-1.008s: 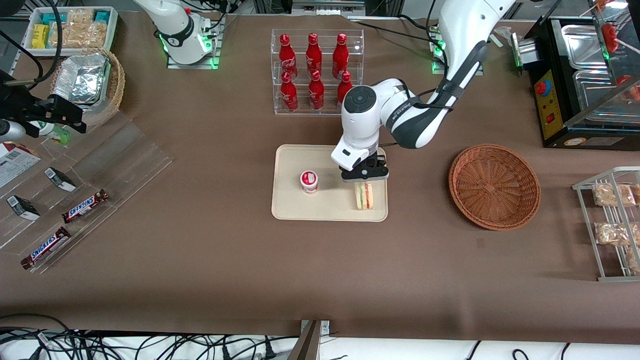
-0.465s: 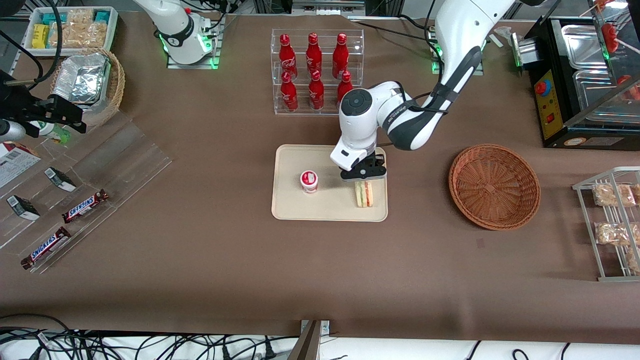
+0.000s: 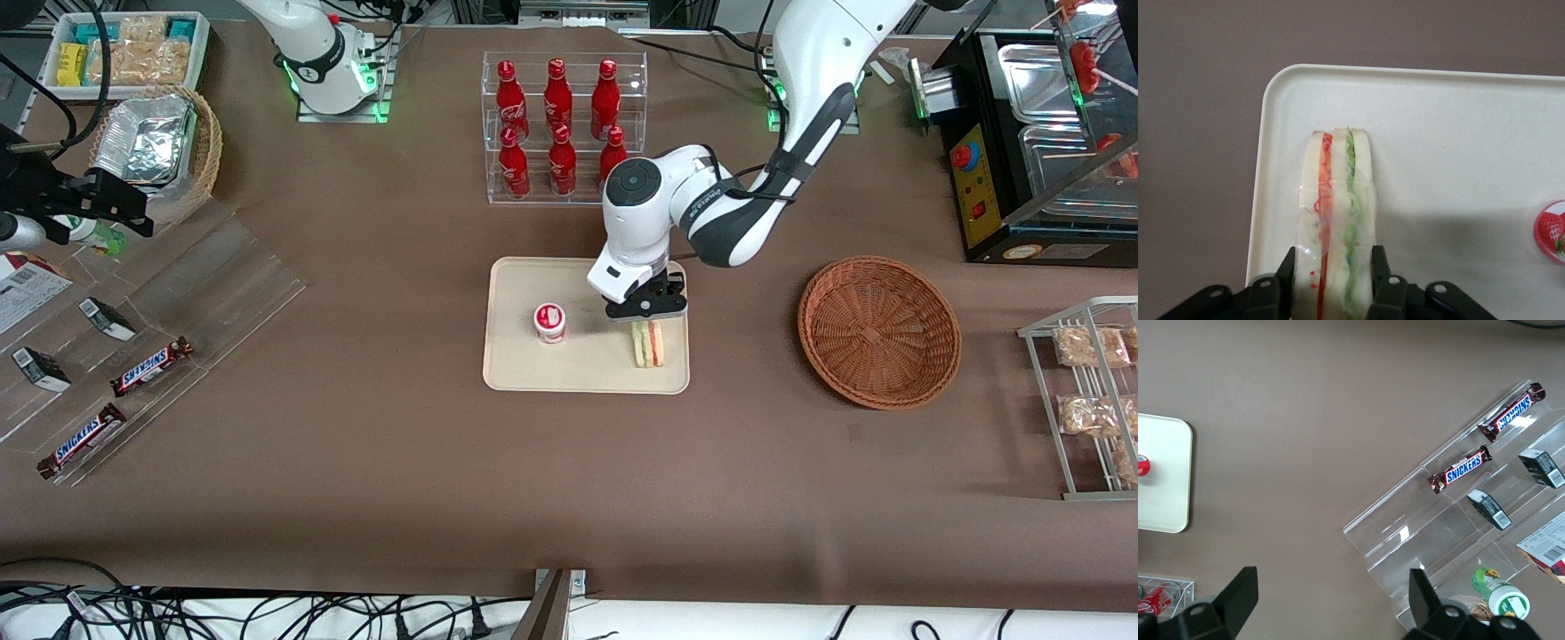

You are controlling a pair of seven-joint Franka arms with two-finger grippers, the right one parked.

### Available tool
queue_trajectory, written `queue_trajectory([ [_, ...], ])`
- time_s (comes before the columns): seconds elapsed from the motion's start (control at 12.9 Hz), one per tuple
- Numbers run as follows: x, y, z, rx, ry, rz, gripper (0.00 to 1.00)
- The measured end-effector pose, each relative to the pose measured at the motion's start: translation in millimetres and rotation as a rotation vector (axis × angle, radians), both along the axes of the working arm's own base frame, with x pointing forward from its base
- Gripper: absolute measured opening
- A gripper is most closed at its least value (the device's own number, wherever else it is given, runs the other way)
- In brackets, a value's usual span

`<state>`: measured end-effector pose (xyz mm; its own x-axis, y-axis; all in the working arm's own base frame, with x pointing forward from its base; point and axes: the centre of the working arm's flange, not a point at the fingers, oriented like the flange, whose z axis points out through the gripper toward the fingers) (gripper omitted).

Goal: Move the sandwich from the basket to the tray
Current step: 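Lower the sandwich onto the tray beside the small bottle, then open the left gripper to release the sandwich on the tray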

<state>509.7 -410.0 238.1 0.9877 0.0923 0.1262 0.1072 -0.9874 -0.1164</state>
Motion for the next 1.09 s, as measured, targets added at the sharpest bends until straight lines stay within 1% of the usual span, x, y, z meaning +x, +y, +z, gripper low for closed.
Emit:
queue_trajectory([
  [0.08, 0, 0, 0, 0.0, 0.0, 0.0, 0.62],
  [0.16, 0, 0, 0, 0.0, 0.0, -0.001, 0.7],
  [0.39, 1, -1, 4, -0.003, -0.007, 0.001, 0.99],
  [0.62, 11, 3, 29, -0.01, -0.038, 0.023, 1.0],
  [0.78, 21, 9, 61, 0.001, -0.055, 0.061, 1.0],
  [0.85, 27, 14, 76, 0.007, -0.057, 0.085, 1.0],
  [0.93, 33, 19, 90, 0.014, -0.053, 0.108, 1.0],
  [1.01, 40, 27, 101, 0.023, -0.039, 0.122, 1.0],
  [1.09, 50, 37, 111, 0.02, -0.012, 0.123, 1.0],
])
